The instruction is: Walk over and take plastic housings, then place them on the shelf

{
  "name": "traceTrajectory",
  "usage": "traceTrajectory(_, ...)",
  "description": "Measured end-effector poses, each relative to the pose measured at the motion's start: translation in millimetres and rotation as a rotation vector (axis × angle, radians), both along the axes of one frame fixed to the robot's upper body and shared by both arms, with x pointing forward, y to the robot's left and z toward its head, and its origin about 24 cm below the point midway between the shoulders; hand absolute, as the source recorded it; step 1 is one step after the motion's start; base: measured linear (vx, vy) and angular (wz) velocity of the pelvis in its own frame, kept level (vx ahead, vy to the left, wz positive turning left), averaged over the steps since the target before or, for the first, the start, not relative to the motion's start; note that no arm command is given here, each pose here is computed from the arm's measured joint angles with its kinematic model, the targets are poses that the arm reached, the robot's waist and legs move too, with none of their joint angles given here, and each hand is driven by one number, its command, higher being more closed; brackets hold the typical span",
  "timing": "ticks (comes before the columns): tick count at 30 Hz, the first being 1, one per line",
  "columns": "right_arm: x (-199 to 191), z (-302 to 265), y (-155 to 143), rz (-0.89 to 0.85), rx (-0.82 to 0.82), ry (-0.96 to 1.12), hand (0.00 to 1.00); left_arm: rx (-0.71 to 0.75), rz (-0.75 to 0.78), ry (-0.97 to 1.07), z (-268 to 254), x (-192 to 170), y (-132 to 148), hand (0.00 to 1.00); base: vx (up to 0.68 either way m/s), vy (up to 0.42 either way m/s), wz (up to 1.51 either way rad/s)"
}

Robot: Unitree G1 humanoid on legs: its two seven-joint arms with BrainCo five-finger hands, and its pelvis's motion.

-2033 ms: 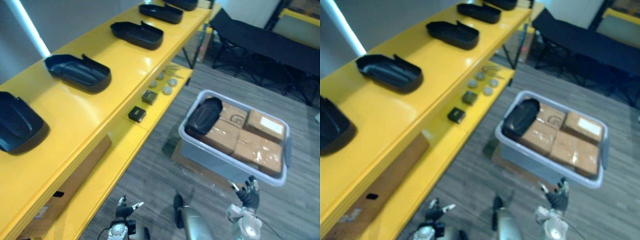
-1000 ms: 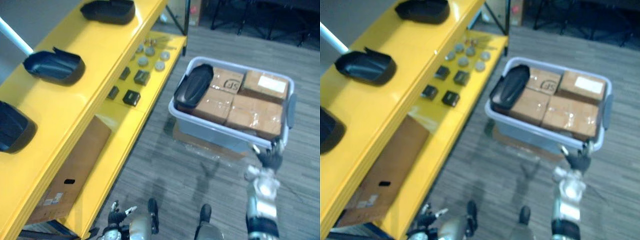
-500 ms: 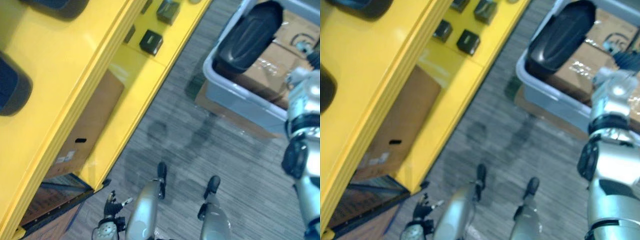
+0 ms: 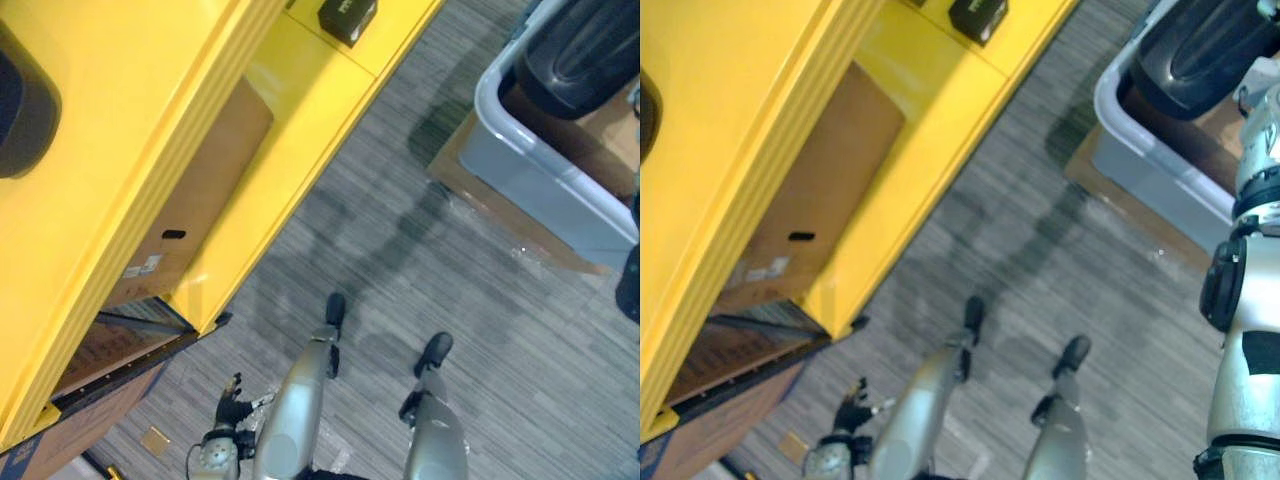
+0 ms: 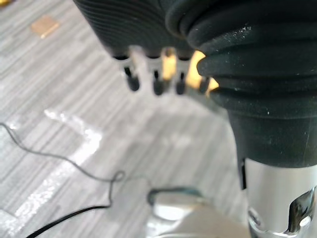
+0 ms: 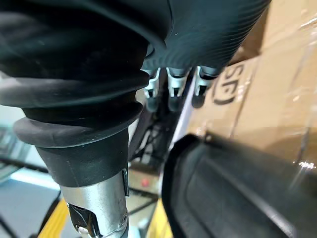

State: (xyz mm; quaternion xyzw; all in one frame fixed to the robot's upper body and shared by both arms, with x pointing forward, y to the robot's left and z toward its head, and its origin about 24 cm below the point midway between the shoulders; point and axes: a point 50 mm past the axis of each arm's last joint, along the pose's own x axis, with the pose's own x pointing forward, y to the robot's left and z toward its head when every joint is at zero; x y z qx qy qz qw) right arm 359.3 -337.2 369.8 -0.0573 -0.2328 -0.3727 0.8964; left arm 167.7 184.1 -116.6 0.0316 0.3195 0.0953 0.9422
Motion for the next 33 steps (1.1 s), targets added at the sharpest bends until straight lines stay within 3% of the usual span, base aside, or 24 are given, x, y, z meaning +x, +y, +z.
traceTrajectory(12,-2,7,3,0.049,0.009,-0.061,0.0,-0.002,-0.03,-0.038,5,14,-5,0.0,-0.06,-0.008,0.03)
traceTrajectory(19,8,-25,-3,0.065,0.003,0.104,0.0,-0.024,-0.013,-0.038,4,13,-7,0.0,-0.05,0.002,0.01)
traceTrajectory(33,1,-45,-23,-0.006,0.001,0.181,0.0,-0.035,-0.014,-0.036,4,13,-11,0.0,-0.06,0.004,0.0)
